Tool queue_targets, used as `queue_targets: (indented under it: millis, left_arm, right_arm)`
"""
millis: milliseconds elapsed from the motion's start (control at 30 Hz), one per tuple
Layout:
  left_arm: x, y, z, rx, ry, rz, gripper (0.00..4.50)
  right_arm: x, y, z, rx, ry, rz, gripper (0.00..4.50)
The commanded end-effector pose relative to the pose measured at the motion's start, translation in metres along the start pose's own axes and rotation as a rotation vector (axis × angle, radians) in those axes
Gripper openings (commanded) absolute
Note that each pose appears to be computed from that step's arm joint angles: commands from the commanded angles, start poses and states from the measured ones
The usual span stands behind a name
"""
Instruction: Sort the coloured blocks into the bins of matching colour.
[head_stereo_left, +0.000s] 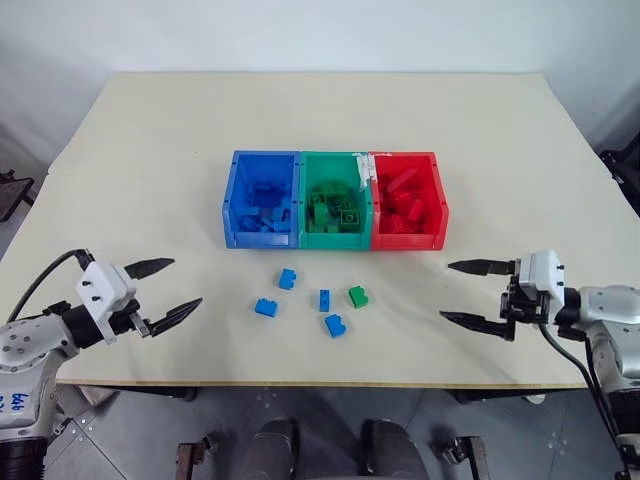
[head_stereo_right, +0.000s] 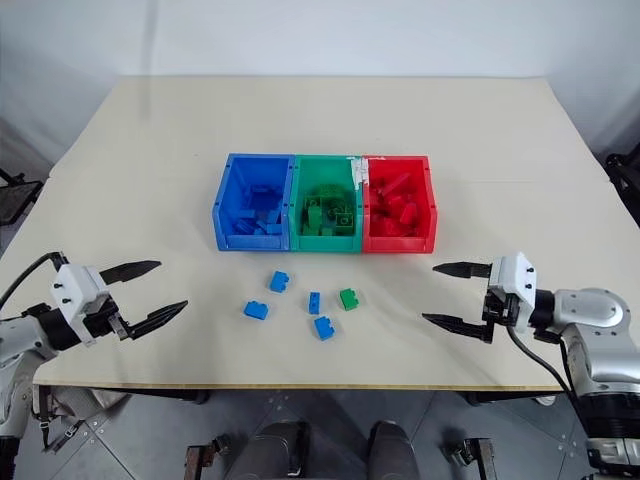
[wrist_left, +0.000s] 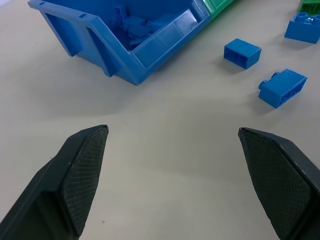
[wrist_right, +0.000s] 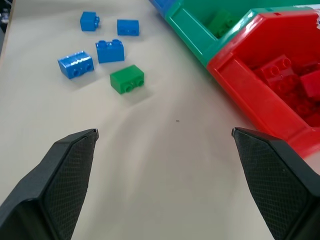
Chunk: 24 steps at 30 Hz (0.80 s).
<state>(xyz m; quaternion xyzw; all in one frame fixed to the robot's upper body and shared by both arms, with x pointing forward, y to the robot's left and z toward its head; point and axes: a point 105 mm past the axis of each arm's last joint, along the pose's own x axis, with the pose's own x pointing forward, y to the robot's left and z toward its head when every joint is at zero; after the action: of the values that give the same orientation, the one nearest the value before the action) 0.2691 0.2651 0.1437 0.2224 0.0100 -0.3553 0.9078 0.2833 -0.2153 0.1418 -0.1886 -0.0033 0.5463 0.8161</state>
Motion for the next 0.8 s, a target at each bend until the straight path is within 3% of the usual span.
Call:
queue_targets:
  millis: [33,233,533,633,800]
  left_arm:
    - [-0.001,0.000,0.005,0.027,0.002,0.008,4.39]
    - [0.012,-0.017,0.016,-0.001,-0.045,-0.073,4.39]
    - [0.046,-0.073,0.052,0.023,-0.163,-0.356,4.39]
    - [0.045,-0.076,0.048,0.010,-0.161,-0.366,4.39]
    - [0.033,-0.068,0.033,-0.030,-0.131,-0.323,4.39]
  right_arm:
    - [0.002,-0.002,0.008,-0.044,-0.025,-0.001,4.50]
    - [-0.008,-0.007,0.002,-0.037,-0.028,-0.066,4.50]
    - [-0.051,-0.012,-0.030,-0.033,0.129,-0.146,4.50]
    - [-0.039,-0.012,-0.026,-0.026,0.107,-0.107,4.50]
    - [0.009,-0.007,-0.006,-0.006,0.042,0.055,4.50]
